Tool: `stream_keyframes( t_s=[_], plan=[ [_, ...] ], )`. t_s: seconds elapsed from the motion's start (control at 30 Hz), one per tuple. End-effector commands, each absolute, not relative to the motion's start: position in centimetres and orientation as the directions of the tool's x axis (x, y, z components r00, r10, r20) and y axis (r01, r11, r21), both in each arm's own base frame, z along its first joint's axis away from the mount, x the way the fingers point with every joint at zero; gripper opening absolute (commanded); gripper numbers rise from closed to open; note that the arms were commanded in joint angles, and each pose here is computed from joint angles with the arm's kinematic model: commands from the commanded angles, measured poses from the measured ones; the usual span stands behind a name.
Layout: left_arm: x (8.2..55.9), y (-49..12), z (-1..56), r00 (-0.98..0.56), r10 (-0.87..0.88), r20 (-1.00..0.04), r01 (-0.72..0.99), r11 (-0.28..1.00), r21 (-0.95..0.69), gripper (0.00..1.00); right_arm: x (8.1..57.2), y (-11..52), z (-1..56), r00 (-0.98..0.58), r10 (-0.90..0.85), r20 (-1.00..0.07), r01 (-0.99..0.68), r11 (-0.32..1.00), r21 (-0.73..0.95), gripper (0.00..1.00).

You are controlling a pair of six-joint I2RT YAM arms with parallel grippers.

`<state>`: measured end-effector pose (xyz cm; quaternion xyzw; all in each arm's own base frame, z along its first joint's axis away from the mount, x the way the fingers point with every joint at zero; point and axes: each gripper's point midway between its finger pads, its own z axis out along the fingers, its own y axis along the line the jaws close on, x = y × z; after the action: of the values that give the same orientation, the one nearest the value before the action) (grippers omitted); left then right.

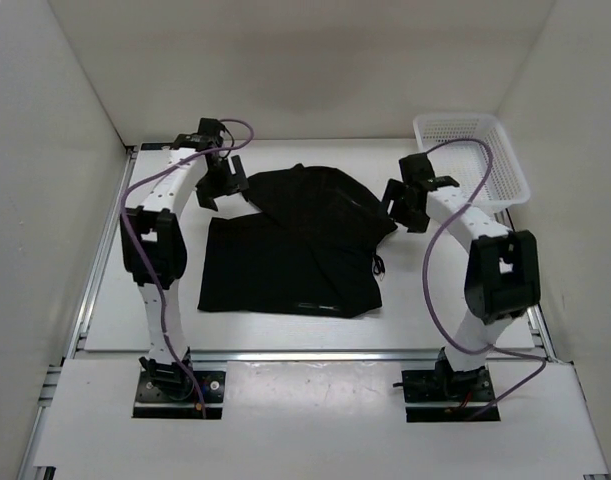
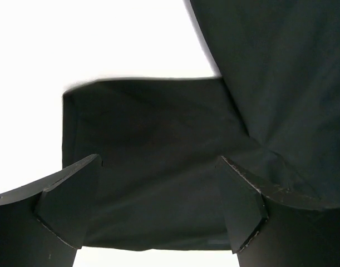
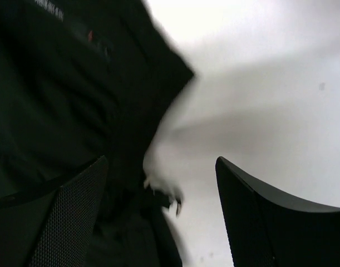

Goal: Fold and stack the shorts
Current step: Flatten the shorts out

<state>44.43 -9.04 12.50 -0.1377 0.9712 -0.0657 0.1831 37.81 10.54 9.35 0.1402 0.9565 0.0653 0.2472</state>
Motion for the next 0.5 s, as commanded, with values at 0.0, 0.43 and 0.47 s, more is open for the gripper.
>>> stream_keyframes(
  t_s=[0.0,0.43,0.47],
  plan=[
    [46.1,-8.9,13.1,-0.889,-0.272,-0.37,-0.23,0.961,-0.154,0.94,41.6,10.0,9.5,-0.833,0.227,-0.505,0.196,0.974,0.115,0.83],
    [51.6,-10.2,7.6,-0.888,-0.301,-0.348,-0.255,0.951,-0.173,0.95,44.6,11.4,4.6,-0.883,0.171,-0.438,0.15,0.985,0.082,0.52],
    [51.7,-10.7,7.1,-0.894,-0.3,-0.332,-0.248,0.95,-0.19,0.95,45.1,11.5,4.5,-0.88,0.163,-0.446,0.141,0.987,0.081,0.49]
  ],
)
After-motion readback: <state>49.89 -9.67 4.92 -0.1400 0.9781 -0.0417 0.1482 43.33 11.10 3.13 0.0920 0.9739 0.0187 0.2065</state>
